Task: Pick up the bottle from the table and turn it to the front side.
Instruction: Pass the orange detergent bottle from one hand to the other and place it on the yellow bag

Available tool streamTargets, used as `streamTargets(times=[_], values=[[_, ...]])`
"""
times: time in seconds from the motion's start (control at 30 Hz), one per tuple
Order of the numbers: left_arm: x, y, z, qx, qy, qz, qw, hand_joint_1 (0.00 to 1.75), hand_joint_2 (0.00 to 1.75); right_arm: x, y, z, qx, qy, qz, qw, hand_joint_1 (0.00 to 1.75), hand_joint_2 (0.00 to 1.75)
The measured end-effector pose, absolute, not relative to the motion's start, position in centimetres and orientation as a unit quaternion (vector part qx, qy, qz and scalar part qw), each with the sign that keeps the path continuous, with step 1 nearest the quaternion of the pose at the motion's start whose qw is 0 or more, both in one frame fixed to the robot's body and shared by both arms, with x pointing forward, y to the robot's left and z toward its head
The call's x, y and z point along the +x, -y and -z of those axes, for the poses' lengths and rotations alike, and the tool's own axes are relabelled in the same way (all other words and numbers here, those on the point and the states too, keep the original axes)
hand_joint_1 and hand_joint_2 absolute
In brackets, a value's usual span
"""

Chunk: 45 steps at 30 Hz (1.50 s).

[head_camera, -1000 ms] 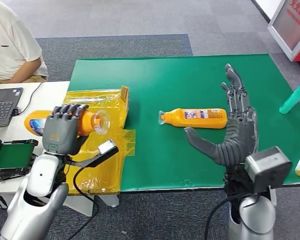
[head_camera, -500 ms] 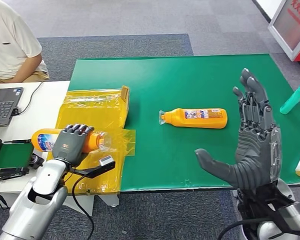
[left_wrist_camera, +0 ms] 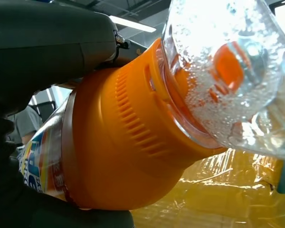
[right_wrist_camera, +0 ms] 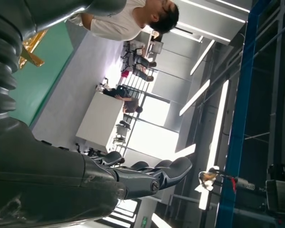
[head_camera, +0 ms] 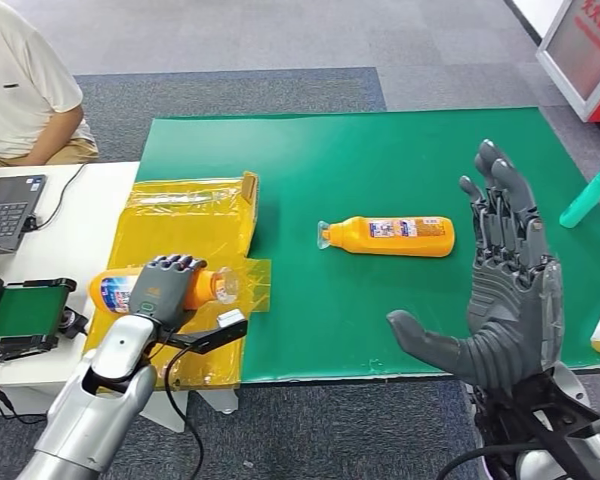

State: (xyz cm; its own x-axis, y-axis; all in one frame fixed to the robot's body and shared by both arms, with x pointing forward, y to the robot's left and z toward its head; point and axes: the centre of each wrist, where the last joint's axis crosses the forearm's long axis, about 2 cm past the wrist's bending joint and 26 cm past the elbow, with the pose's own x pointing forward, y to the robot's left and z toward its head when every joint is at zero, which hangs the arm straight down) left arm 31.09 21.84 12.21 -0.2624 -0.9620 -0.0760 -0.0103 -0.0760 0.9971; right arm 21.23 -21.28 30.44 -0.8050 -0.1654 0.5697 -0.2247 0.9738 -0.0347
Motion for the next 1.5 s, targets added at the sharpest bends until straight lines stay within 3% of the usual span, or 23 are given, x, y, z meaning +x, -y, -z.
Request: streamTargets(times=[0.33,0.47,1.1,1.5], values=[[31.8,-20.3,-12.6,0.437,0.554,0.573,0.417,1.75,1.75,21.2,21.1,-30.5,0.109,0.949,-0.052,0.292,0.00,1.75],[31.8,-20.0,-12.5,0.433,0.554,0.573,0.421,0.00,1.75,21.1,21.2,-30.5,0.110,0.950,-0.051,0.287,0.00,1.75],[31.8,-19.7,-11.9,0.427,0.548,0.576,0.431,0.00,1.75,20.5,21.9,-30.9,0.096,0.958,-0.057,0.266,0.00,1.75],[30.5,-18.5,-15.8,0.354,0.675,0.474,0.442,0.00,1.75,20.1,22.2,-30.2,0.073,0.955,-0.066,0.281,0.00,1.75]])
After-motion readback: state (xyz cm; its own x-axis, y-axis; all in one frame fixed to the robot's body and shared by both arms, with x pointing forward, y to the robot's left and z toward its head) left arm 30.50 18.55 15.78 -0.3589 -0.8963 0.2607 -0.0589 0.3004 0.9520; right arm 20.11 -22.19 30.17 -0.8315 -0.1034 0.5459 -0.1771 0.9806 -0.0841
